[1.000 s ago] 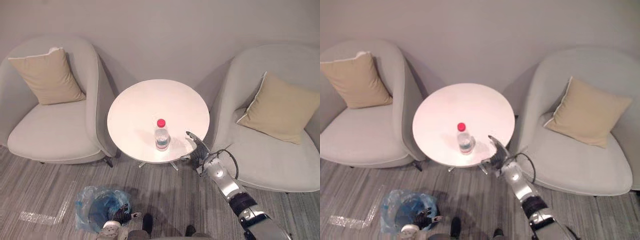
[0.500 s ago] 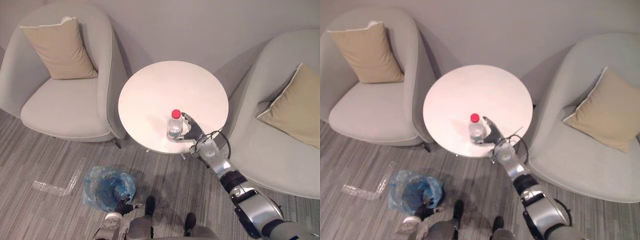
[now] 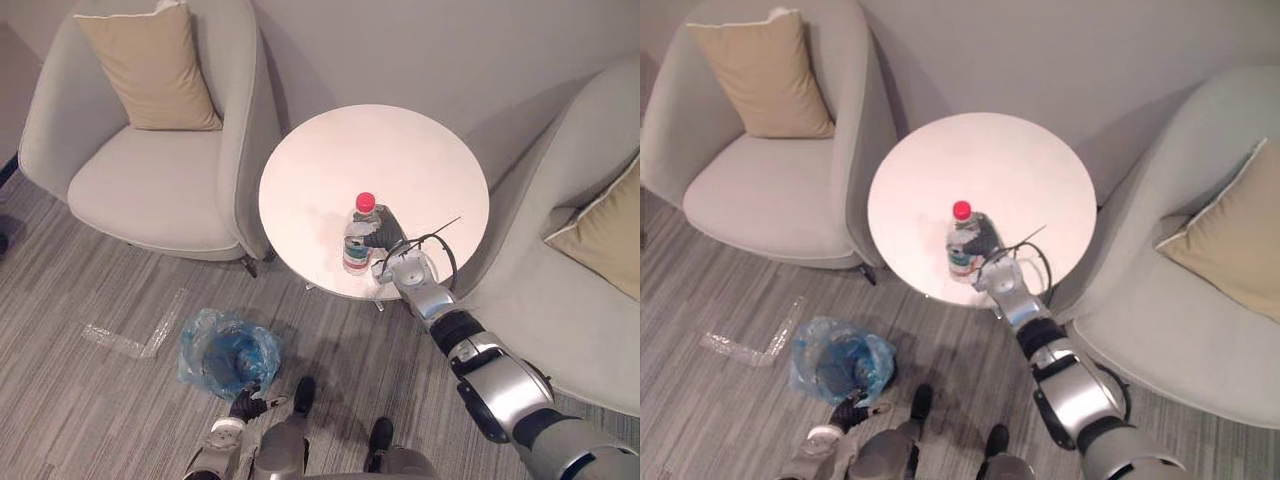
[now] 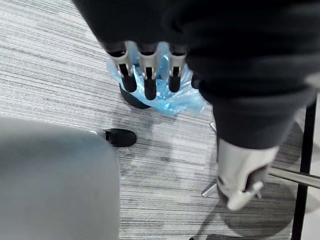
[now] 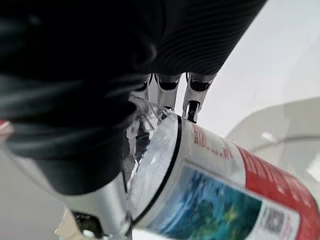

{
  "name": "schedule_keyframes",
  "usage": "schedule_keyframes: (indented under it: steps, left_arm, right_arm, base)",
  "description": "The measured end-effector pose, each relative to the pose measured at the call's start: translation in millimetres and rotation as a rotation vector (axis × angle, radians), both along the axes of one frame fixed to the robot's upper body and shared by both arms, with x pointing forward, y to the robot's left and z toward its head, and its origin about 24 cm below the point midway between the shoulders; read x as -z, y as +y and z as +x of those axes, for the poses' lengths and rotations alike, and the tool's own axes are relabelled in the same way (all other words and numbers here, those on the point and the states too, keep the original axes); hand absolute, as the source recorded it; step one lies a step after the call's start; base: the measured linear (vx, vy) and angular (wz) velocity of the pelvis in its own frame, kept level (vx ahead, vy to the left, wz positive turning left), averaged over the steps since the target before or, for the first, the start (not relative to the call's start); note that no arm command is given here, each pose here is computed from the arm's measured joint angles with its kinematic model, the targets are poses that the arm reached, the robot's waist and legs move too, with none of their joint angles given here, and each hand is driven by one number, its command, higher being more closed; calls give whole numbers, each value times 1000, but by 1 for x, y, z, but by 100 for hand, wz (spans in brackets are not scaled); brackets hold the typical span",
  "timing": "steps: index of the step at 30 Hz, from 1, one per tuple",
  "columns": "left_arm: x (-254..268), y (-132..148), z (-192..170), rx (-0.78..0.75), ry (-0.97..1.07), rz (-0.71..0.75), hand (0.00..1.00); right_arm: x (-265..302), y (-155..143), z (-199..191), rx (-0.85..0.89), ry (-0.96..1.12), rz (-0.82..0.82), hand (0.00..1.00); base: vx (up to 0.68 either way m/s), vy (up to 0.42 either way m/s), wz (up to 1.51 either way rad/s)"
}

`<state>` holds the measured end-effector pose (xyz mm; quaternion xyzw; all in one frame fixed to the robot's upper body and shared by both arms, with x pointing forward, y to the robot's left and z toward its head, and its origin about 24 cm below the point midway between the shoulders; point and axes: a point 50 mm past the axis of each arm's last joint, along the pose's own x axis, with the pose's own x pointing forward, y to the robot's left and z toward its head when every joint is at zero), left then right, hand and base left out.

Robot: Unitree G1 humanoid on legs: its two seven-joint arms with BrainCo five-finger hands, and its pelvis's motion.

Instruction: Gather rubbish on tea table into small bin, then transfer packed bag to large trash can.

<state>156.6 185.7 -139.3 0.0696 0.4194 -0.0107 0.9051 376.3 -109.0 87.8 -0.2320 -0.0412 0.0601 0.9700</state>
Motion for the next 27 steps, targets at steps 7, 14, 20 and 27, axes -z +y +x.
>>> schedule_keyframes:
  steps: [7,14,20,27]
  left_arm:
    - [0,1,1,5,7,6,0]
    - [3,5,-4,34,40,38,0]
    - [10,8,-18,42,106,49,0]
    - [15,3,-28,104,150,41,0]
  right_arm:
    - [7,8,-22,-98,-28,29,100]
    - [37,10,-77,-219,19,96,100]
    - [51,1,-114,-229,58,180,100]
    - [57,-4,-141,-233,80,268,100]
  base:
    - [-19,3,-5]
    - [-33,9,-22]
    - [-48,8,-54]
    - [-27,6,-29]
